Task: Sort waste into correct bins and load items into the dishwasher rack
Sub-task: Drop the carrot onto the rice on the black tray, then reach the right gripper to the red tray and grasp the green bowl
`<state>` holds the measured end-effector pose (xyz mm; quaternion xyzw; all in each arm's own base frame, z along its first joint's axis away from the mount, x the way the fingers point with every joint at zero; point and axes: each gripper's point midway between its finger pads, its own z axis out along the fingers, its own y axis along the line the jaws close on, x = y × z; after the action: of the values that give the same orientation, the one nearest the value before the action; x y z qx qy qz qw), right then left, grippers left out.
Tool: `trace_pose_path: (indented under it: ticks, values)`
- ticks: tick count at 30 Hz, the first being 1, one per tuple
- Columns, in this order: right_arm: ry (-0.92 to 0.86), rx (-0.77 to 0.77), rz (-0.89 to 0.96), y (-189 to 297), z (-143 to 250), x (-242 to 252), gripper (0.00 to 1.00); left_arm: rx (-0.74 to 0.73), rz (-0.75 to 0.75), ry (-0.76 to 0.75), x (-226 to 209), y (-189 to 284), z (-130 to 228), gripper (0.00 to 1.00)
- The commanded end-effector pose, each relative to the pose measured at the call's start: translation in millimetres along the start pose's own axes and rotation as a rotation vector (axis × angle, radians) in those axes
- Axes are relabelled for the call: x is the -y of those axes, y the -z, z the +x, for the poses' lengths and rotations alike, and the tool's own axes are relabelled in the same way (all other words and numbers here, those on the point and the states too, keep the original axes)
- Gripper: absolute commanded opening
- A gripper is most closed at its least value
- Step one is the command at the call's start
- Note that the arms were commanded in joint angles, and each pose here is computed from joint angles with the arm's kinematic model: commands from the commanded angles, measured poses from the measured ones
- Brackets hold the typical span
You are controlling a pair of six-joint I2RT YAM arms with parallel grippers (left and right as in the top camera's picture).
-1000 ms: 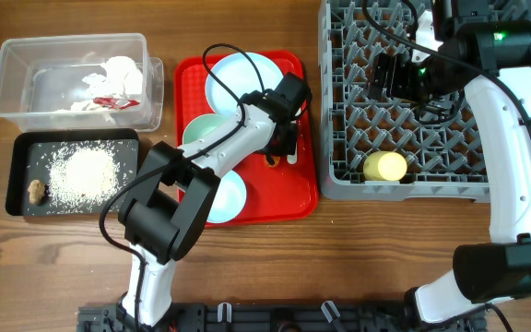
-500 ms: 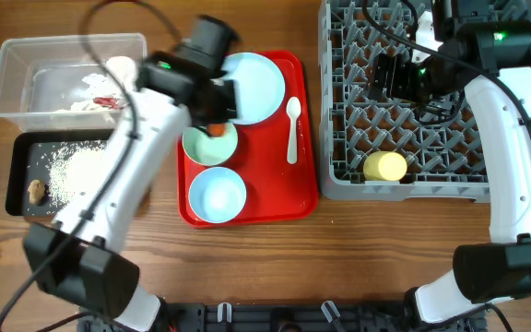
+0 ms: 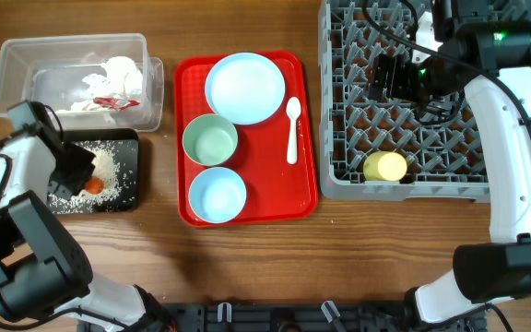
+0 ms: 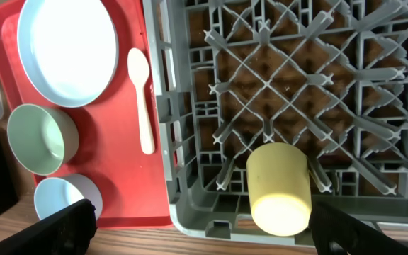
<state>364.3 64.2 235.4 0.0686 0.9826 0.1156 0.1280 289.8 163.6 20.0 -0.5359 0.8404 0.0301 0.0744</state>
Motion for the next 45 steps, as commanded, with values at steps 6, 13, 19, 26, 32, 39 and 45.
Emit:
trace_pose_path:
  ticks: [6,13,19,26,32,39,45]
  values:
    - [0.024,0.034,0.002,8.7,-4.4,-0.3,1.00,-0.022,0.079,0.025,13.9,7.5,1.7,0.43]
    - [0.031,0.067,-0.039,9.2,-12.9,-8.2,0.99,0.024,0.293,-0.329,71.8,149.7,-2.4,0.49]
    - [0.117,0.100,-0.212,9.6,-17.5,-61.2,0.98,-0.012,0.417,-0.788,152.7,173.9,113.1,0.58]
    - [0.237,0.041,-0.329,-69.7,6.8,-184.0,0.82,-0.016,0.452,-0.797,170.4,179.1,137.1,0.77]
    - [0.242,-0.097,-0.300,-140.3,40.6,-214.6,0.62,-0.017,0.452,-0.789,170.5,179.2,137.0,0.80]
    - [0.215,-0.128,-0.294,-161.1,46.2,-219.4,0.59,-0.021,0.451,-0.769,170.5,179.2,136.9,0.87]
    - [0.169,-0.113,-0.295,-170.7,40.8,-222.5,0.55,0.033,0.393,-0.660,162.4,173.9,109.7,0.87]
